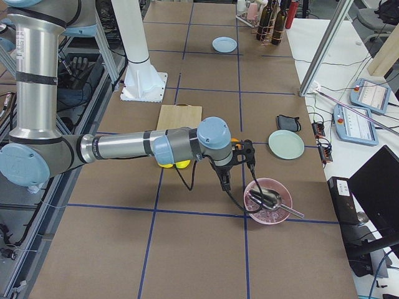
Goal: Pick orange to plate
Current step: 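Move the left gripper down toward the light blue plate's rim, then grip the rim of the light blue plate with the left gripper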
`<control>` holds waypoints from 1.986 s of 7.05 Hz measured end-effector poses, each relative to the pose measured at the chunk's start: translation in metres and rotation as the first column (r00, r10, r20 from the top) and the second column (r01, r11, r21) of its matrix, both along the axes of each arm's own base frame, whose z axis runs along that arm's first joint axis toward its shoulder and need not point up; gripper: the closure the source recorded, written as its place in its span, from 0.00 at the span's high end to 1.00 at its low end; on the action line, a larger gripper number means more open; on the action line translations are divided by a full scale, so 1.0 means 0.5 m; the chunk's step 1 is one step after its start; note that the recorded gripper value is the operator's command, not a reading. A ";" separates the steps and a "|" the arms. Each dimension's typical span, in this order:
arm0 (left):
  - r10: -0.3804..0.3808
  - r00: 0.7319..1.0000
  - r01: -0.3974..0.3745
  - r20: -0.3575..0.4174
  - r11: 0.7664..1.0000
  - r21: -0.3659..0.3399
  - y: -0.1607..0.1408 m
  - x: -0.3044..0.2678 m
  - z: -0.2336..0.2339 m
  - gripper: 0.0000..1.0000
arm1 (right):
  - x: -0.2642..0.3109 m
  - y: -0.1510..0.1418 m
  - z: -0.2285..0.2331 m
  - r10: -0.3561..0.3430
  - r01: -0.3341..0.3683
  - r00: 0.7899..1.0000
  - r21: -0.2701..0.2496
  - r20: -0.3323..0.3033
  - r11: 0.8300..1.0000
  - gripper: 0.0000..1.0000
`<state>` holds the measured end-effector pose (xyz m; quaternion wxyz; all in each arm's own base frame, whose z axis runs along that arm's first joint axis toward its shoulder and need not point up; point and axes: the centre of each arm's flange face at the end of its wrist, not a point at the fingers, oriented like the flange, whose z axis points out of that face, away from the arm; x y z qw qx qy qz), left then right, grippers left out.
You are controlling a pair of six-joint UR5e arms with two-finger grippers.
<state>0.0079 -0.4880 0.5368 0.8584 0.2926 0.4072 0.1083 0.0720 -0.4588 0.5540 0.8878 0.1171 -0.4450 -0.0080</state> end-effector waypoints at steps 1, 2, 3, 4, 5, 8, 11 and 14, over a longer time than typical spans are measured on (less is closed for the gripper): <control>-0.048 0.996 0.041 -0.081 0.995 -0.087 0.012 0.074 -0.002 1.00 | -0.002 -0.003 0.004 -0.001 0.001 1.000 -0.005 0.003 1.000 1.00; -0.112 0.985 0.089 -0.134 0.981 -0.171 0.025 0.141 -0.003 1.00 | -0.003 -0.004 0.008 -0.002 0.002 1.000 -0.010 0.004 1.000 1.00; -0.177 0.971 0.136 -0.160 0.962 -0.236 0.035 0.202 -0.004 1.00 | -0.004 -0.004 0.005 -0.004 0.004 1.000 -0.007 0.010 1.000 1.00; -0.238 0.958 0.187 -0.162 0.942 -0.279 0.040 0.253 0.003 1.00 | -0.006 -0.005 -0.003 -0.009 0.008 1.000 0.008 0.023 1.000 1.00; -0.283 0.948 0.230 -0.146 0.926 -0.300 0.042 0.291 0.017 1.00 | -0.007 -0.005 -0.011 -0.012 0.011 0.999 0.031 0.032 0.999 1.00; -0.354 0.929 0.306 -0.107 0.899 -0.313 0.026 0.386 0.072 1.00 | -0.008 -0.006 -0.021 -0.016 0.014 0.999 0.058 0.039 0.998 1.00; -0.360 0.927 0.313 -0.109 0.898 -0.308 0.009 0.478 0.097 0.85 | -0.008 -0.010 -0.025 -0.016 0.014 0.999 0.064 0.039 0.998 1.00; -0.354 0.930 0.311 -0.101 0.903 -0.298 0.009 0.493 0.101 0.80 | -0.008 -0.014 -0.032 -0.002 0.000 0.999 0.050 0.044 0.999 1.00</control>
